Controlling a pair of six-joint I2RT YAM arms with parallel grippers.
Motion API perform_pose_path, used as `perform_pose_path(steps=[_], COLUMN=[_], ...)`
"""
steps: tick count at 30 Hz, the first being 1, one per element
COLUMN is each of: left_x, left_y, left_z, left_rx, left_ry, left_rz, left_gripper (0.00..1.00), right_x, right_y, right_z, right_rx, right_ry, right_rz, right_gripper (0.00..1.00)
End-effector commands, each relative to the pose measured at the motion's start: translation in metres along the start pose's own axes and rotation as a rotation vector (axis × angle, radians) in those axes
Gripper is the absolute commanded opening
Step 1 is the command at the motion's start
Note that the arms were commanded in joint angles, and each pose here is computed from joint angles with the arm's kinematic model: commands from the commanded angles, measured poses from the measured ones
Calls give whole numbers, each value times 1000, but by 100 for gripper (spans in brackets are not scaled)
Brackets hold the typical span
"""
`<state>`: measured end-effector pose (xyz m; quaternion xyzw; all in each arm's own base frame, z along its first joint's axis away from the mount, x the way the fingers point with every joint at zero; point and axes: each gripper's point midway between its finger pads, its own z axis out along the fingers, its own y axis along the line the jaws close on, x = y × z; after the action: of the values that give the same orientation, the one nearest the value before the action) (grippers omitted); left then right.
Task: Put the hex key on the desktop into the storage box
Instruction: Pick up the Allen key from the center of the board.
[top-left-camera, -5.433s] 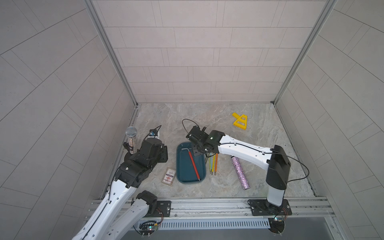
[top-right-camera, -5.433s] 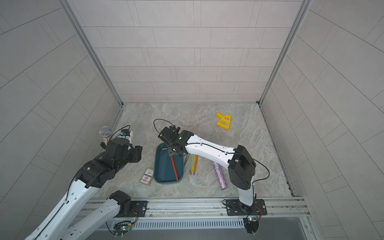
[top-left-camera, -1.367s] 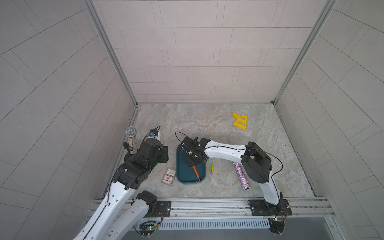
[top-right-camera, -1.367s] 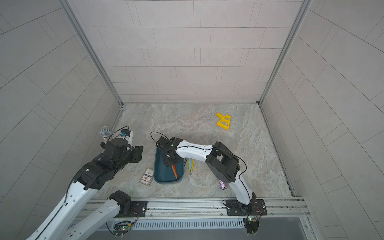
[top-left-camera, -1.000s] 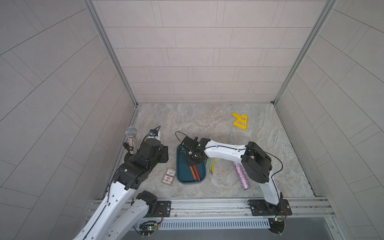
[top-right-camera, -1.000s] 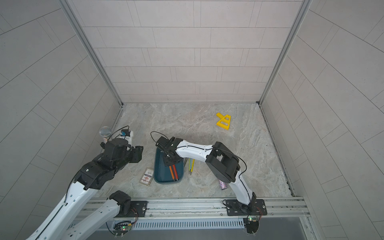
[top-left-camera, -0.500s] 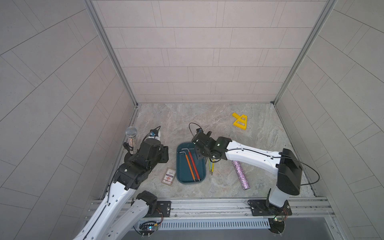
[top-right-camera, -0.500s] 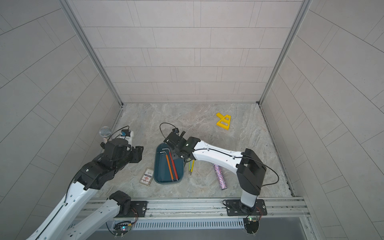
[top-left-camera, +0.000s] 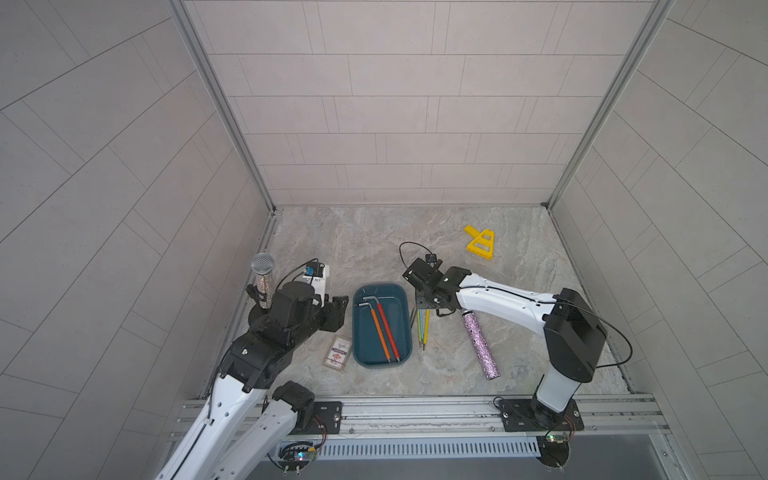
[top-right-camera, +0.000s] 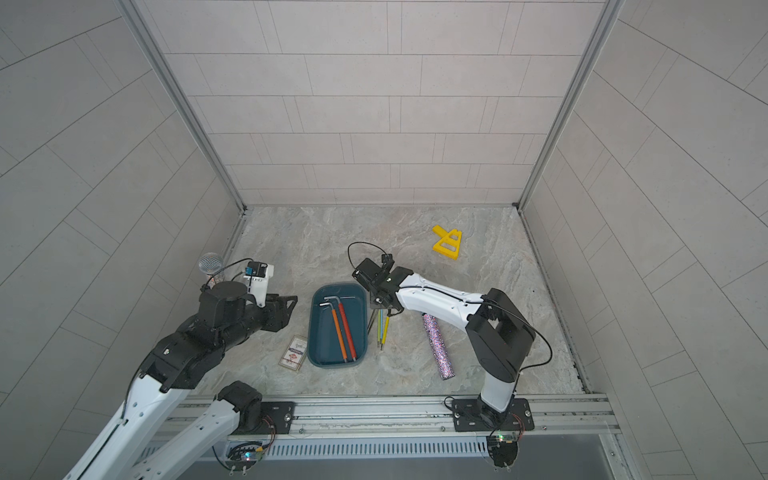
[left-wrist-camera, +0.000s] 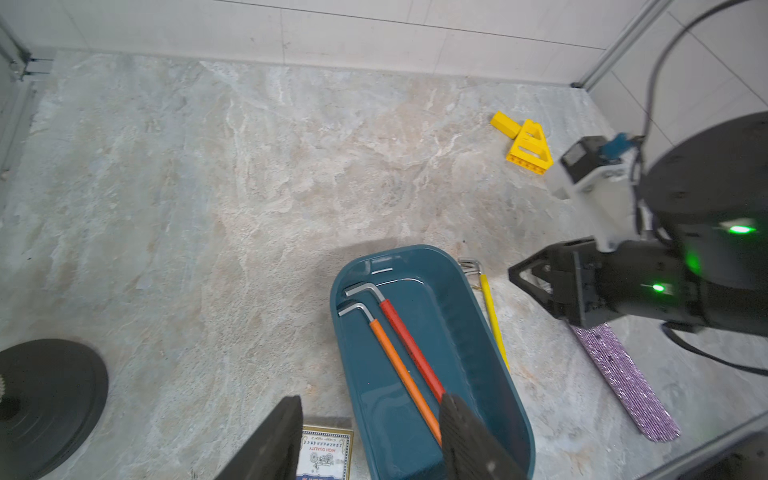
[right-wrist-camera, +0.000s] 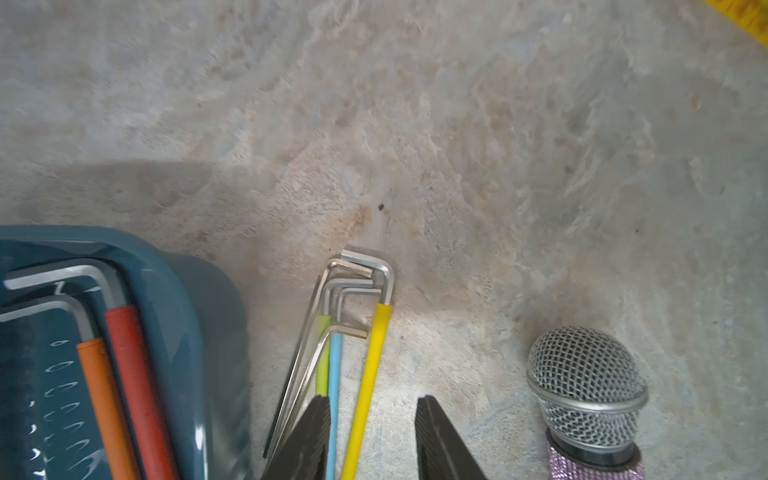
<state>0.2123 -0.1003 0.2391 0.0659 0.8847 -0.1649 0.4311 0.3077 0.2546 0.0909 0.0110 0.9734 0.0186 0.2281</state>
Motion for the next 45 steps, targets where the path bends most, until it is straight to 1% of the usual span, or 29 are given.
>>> perform_pose_path(steps=[1,5,10,15,17,21,24,30,31,33,36,39,40,45], left_x=[-1,-3,-8,-12,-13,-14,-13,-6,-5,-4,-5,-5,-6,-3], left_y=[-13,-7,-1,0,-7,-33,-38,-72,-73,-68,-62,-62,-61,-62], left_z=[0,-4,-15,-24,-27,-41,-49,-57,-57,-58,-65,-70,-71,-68], left_rx=[76,43,18,18,55,219,254,457,462,433,401,404,401,416], left_ry=[-12,-28,-78,-124,-131,-178,-194,-143,-135,-131,-155,-172,-178,-181], left_rz=[29,25,21,16,26,66,76,96,90,79,80,74,71,72], left_gripper=[61,61,60,60,57,56,58,60,60,61,63,64,64,63], right_x=[12,21,30,37,39,45,49,54,54,55,55,54,53,45], right_y=[-2,0,-3,-6,-6,-5,-5,-7,-7,-8,-10,-13,-14,-20], right_z=[7,20,35,46,48,56,60,69,70,72,72,69,67,56], right_rx=[9,13,35,36,37,33,33,32,32,31,32,35,36,47], right_ry=[71,118,161,196,203,229,243,272,278,285,284,272,265,225], right_rz=[15,22,41,69,69,76,85,99,102,107,112,117,120,139], right_gripper=[40,40,39,38,37,36,36,30,28,23,12,2,0,0])
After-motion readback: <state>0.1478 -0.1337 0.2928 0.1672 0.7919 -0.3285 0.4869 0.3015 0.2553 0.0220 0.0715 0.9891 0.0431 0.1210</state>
